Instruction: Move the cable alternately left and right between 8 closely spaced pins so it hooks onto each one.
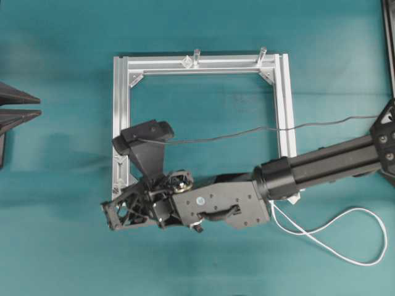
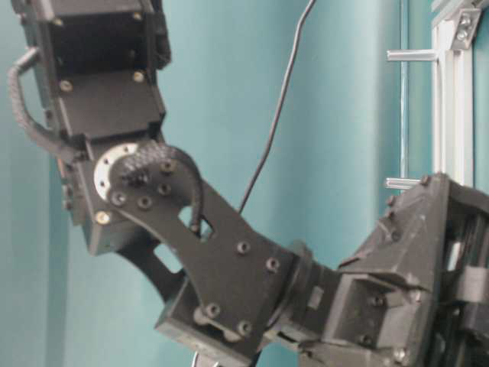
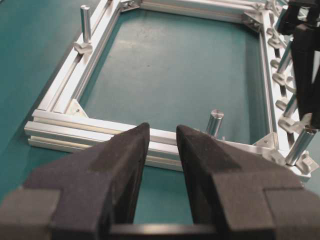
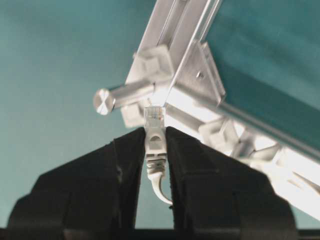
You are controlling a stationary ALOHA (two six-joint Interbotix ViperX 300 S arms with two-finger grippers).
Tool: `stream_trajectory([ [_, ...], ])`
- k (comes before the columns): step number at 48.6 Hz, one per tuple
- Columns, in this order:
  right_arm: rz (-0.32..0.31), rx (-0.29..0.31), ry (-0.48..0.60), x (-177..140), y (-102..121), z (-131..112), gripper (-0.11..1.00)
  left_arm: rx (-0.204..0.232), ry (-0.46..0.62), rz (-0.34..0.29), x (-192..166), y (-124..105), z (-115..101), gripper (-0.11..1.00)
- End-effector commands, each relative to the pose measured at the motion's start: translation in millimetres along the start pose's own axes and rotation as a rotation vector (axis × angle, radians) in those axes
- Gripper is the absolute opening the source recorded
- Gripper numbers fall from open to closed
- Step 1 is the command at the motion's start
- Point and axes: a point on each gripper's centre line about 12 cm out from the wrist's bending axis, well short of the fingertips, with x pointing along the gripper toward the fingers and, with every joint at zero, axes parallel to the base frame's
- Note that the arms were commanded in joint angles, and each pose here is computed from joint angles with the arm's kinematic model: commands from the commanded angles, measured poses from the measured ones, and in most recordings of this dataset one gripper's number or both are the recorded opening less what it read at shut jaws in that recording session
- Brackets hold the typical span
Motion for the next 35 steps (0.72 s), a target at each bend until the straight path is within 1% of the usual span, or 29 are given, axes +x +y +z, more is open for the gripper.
stream_trajectory([
  [1, 0.057, -0.002, 0.015, -19.9, 15.8, -6.7, 0.19, -0.001, -0.012, 0.003, 0.3, 0.2, 5.2, 0.34],
  [23, 0.091, -0.012, 0.05, -28.2, 26.8, -28.3, 0.19, -0.002, -0.012, 0.003, 0.3, 0.2, 5.2, 0.34],
  [35, 0.108, -0.011, 0.058, -26.7, 33.4, -31.4, 0.19, -0.002, -0.011, 0.003, 0.4, 0.2, 4.5, 0.34],
])
